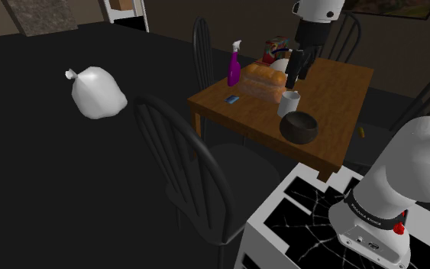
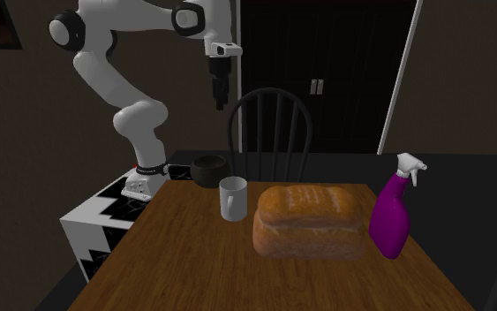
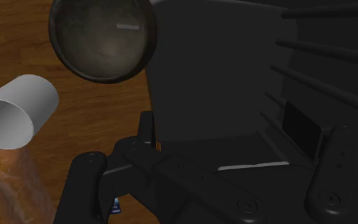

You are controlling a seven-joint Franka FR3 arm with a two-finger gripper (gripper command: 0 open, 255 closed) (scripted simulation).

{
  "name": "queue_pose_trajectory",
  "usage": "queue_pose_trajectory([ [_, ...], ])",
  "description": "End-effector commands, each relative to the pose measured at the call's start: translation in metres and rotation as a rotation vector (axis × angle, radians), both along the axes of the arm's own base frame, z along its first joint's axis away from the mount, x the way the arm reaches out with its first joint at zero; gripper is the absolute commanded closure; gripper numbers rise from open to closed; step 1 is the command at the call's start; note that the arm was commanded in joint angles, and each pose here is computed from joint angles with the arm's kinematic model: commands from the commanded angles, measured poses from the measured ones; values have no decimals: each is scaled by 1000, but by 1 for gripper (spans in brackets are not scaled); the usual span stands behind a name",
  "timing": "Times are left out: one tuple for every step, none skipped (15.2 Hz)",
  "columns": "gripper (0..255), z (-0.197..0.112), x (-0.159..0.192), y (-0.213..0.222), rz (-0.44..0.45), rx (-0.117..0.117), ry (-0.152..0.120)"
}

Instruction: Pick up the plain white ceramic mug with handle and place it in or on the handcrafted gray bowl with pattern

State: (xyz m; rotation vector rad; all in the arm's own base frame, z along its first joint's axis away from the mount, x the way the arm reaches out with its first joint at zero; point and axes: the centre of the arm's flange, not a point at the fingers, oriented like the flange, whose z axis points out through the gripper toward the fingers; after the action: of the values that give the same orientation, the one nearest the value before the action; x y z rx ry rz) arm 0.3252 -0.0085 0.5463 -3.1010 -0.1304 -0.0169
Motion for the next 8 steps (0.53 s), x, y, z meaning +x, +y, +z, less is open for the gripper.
queue_pose_trajectory([
  [0,0,0,0,0,0,0],
  [0,-8,4,-9,15,-5,8],
  [0,-16,9,-19,30,-10,16],
  [0,-23,13,-28,45,-15,24],
  [0,-31,18,-38,60,-20,31],
  [0,-39,22,-47,74,-25,39],
  [0,-47,27,-56,89,-30,47],
  [0,-54,32,-65,104,-35,55],
])
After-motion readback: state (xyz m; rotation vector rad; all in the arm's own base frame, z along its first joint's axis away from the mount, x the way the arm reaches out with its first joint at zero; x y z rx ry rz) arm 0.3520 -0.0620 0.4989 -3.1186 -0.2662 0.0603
